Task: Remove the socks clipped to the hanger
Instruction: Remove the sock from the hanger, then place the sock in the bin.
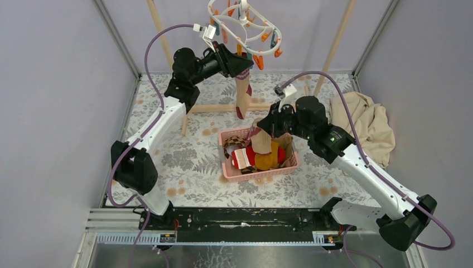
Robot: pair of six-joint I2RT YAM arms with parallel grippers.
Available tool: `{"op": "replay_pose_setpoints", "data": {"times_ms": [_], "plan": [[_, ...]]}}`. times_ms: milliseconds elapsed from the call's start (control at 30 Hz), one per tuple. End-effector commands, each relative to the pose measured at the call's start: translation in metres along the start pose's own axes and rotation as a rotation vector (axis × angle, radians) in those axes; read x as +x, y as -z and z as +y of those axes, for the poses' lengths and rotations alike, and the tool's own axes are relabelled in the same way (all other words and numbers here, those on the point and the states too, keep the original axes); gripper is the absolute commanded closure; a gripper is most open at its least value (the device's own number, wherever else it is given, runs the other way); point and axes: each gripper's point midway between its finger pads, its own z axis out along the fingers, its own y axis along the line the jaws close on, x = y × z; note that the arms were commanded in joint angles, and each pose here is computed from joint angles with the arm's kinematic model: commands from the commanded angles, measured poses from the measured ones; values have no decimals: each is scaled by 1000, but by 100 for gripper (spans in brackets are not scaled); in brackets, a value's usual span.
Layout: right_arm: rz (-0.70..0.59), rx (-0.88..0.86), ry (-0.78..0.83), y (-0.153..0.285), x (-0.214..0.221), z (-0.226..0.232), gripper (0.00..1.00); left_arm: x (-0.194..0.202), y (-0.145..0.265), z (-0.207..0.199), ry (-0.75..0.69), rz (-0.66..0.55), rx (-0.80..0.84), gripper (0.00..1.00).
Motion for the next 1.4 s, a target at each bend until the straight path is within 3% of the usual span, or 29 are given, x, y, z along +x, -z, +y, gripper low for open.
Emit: {"op": "replay_pose_setpoints", "data": {"times_ms": [0,233,367,1367], "plan": [[-35,6,0,1,-1,-3,100,-3,10,-5,-33,-10,-8,40],[1,11,-23,-6,22,-9,100,7,21,0,-38,4,-55,23],[20,13,-36,-8,34,-12,100,12,29,0,-37,8,-75,2],[207,40,-165,-55,128,-40,100,68,112,-25,20,109,-212,1]]}}
